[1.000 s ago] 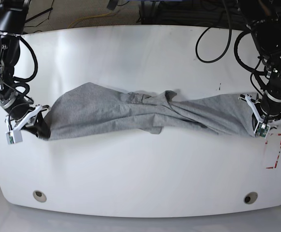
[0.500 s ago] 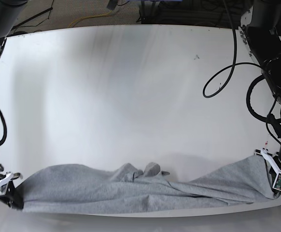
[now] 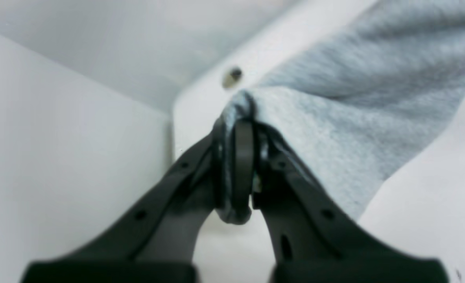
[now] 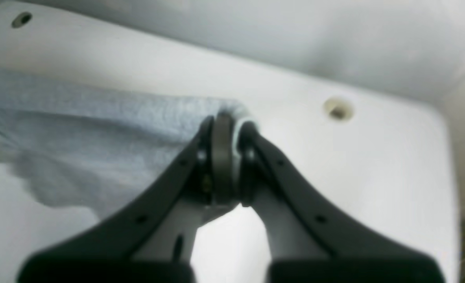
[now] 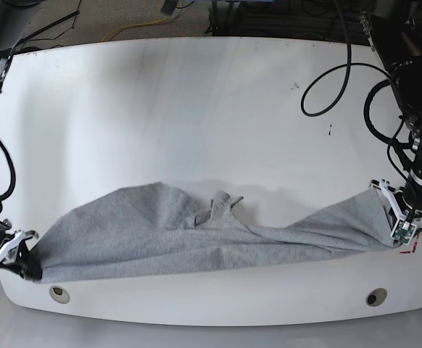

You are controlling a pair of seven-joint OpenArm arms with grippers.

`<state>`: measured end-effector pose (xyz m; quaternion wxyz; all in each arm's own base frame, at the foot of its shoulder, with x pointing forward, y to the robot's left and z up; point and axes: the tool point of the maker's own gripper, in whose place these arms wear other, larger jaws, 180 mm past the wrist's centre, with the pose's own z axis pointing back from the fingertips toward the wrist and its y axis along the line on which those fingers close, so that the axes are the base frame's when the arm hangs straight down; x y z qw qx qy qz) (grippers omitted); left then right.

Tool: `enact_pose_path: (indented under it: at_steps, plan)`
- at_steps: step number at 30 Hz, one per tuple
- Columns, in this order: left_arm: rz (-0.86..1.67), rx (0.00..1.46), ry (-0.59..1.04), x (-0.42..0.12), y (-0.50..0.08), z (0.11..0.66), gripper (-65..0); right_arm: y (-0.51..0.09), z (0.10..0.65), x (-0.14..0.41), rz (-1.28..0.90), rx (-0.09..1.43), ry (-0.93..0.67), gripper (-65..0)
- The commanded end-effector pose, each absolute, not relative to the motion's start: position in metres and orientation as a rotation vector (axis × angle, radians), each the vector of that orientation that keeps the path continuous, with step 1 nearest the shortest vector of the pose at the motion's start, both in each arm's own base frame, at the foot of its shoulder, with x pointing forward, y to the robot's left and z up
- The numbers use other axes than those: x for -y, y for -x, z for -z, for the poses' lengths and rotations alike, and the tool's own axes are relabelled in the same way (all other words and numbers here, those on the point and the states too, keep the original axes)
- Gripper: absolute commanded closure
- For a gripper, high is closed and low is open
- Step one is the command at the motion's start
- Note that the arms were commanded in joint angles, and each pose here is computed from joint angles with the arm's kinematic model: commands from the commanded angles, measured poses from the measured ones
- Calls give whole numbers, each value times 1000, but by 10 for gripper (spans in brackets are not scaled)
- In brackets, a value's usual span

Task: Fold the T-shirt properly
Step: 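Swing the stretched shirt down onto the table and back up, then release the shirt with the right gripper and regrasp it further along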

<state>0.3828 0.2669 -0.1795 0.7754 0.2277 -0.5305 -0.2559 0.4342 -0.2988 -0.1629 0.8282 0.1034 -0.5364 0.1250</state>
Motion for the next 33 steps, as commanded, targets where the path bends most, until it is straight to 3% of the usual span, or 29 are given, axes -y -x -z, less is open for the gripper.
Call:
enact_pose_path:
  at_steps: [1, 12, 21, 23, 29, 31, 33]
  plan:
    - [567, 1171, -487, -265, -375, 185, 0, -424, 166, 315, -207, 1165, -210, 0]
    - [629, 1000, -347, -257, -306, 278, 0, -329, 315, 315, 28, 894, -318, 0]
    - [546, 891, -343, -280, -263, 308, 0, -267, 364, 303, 90, 766, -342, -5]
    - [547, 875, -337, -280, -257, 312, 0, -262, 364, 297, 80, 763, -346, -75]
    - [524, 865, -313, -274, -251, 321, 0, -261, 339, 275, -23, 814, -343, -406]
    - [520, 867, -309, -272, -251, 321, 0, -265, 327, 266, -59, 845, -343, -469]
    - [517, 865, -307, -272, -251, 323, 0, -269, 317, 260, -87, 869, -343, -490]
